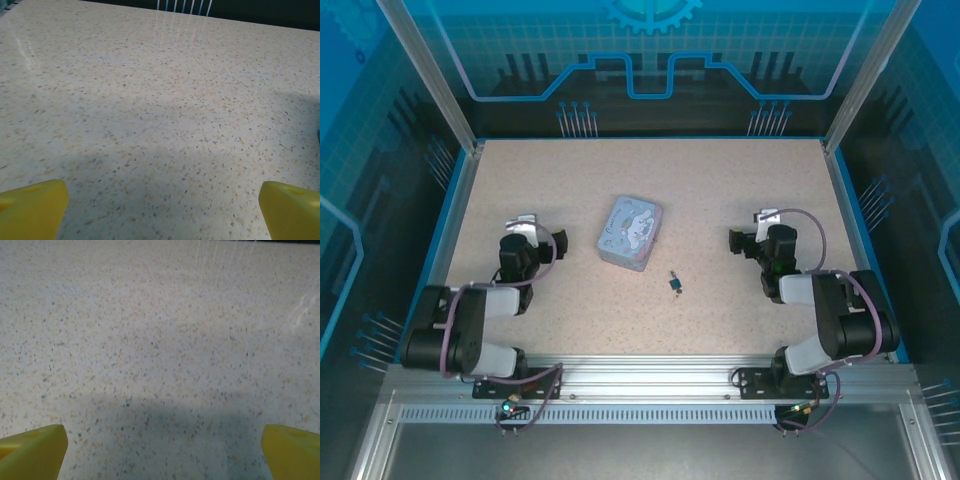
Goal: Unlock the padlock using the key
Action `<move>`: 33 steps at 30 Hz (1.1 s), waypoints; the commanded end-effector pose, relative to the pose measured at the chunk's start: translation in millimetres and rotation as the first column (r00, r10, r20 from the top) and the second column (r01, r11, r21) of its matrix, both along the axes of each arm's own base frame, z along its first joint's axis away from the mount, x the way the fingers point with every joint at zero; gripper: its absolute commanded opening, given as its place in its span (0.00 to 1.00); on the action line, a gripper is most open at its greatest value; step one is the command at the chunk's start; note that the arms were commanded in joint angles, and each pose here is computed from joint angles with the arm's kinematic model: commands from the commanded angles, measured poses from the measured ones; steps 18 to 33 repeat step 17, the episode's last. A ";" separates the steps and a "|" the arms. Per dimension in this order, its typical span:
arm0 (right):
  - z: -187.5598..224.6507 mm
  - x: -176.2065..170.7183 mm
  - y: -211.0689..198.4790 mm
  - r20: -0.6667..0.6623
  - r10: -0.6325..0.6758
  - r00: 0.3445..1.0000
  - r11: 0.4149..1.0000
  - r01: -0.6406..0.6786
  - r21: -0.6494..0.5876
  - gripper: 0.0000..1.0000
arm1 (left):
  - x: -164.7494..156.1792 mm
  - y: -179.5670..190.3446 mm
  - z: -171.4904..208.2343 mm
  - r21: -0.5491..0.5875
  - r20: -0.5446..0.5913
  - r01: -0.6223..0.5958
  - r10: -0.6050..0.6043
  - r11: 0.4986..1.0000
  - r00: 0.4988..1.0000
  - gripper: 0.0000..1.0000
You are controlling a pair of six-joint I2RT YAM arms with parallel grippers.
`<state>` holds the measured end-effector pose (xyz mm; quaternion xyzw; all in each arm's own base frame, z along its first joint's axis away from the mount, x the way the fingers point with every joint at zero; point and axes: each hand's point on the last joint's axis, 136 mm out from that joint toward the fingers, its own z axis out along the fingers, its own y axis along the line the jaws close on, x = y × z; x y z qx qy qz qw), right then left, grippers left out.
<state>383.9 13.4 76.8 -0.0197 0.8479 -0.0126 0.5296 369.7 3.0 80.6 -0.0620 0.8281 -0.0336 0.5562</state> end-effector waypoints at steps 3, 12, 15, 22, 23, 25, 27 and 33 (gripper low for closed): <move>18.2 12.9 8.8 0.061 0.039 0.997 0.999 -0.037 -0.035 1.00 | 20.5 -6.0 16.6 0.016 0.084 0.062 -0.063 0.998 0.994 0.99; 17.2 13.5 16.3 0.048 0.095 0.994 0.995 -0.095 -0.022 1.00 | 28.0 -2.2 14.3 0.017 0.058 0.038 -0.039 0.999 0.998 0.99; 17.3 13.6 15.8 0.049 0.095 0.994 0.995 -0.094 -0.021 1.00 | 27.9 -2.3 14.7 0.017 0.058 0.038 -0.039 0.999 0.998 0.99; 17.1 13.5 15.9 0.048 0.096 0.994 0.995 -0.096 -0.019 1.00 | 27.7 -2.4 14.7 0.016 0.058 0.039 -0.040 0.999 0.998 0.99; 17.1 13.5 15.9 0.048 0.096 0.994 0.995 -0.096 -0.019 1.00 | 27.7 -2.4 14.7 0.016 0.058 0.039 -0.040 0.999 0.998 0.99; 17.1 13.5 15.9 0.048 0.096 0.994 0.995 -0.096 -0.019 1.00 | 27.7 -2.4 14.7 0.016 0.058 0.039 -0.040 0.999 0.998 0.99; 17.1 13.5 15.9 0.048 0.096 0.994 0.995 -0.096 -0.019 1.00 | 27.7 -2.4 14.7 0.016 0.058 0.039 -0.040 0.999 0.998 0.99; 17.1 13.5 15.9 0.048 0.096 0.994 0.995 -0.096 -0.019 1.00 | 27.7 -2.4 14.7 0.016 0.058 0.039 -0.040 0.999 0.998 0.99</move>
